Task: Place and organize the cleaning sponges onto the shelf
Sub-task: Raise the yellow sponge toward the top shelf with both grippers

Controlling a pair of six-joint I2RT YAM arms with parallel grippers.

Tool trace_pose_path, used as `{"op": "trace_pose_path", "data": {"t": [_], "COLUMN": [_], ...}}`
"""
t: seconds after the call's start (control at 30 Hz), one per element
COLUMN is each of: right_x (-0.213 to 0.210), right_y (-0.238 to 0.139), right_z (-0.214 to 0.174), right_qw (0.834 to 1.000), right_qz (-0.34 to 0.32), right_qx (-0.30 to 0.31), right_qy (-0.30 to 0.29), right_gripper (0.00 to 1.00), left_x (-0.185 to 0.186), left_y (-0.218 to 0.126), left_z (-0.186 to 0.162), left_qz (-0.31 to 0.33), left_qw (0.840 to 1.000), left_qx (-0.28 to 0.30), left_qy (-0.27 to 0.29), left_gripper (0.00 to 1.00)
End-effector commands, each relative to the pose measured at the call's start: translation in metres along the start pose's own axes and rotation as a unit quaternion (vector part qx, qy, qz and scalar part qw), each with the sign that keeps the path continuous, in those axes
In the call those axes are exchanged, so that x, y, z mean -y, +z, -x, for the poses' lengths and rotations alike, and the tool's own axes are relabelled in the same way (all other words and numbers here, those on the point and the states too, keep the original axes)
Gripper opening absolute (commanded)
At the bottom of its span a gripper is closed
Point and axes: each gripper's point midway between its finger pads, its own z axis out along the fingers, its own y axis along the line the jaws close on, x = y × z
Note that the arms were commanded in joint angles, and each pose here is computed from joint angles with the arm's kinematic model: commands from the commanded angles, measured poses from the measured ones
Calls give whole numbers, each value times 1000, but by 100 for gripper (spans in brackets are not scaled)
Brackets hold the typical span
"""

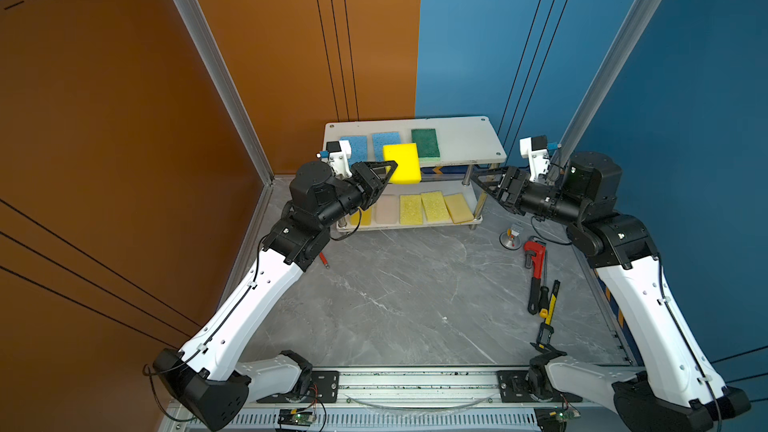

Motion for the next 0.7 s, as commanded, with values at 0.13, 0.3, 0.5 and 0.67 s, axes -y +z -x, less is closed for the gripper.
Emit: {"op": "trace_pose_path", "data": {"t": [0.13, 0.3, 0.5, 0.67], "right_x": [-42, -53, -59, -63], "right_y": [44, 67, 85, 94], "right_z": [-4, -6, -2, 5], "right_qw": [998, 996, 995, 993], "right_qz": [61, 81, 98, 112], "right_qx": [-15, -25, -25, -17], "right_qy": [-30, -33, -27, -18], "right_gripper": [77, 77, 77, 74], "left_x": [4, 7, 9, 11], "left_y": [9, 9, 9, 11], "left_z": [10, 8, 7, 4], "left_qz": [-29, -36, -44, -52], "left_qw": [996, 996, 995, 995], "left_qx": [49, 44, 41, 33], "left_qy": [-63, -68, -74, -81], "left_gripper": [24, 24, 24, 24]}}
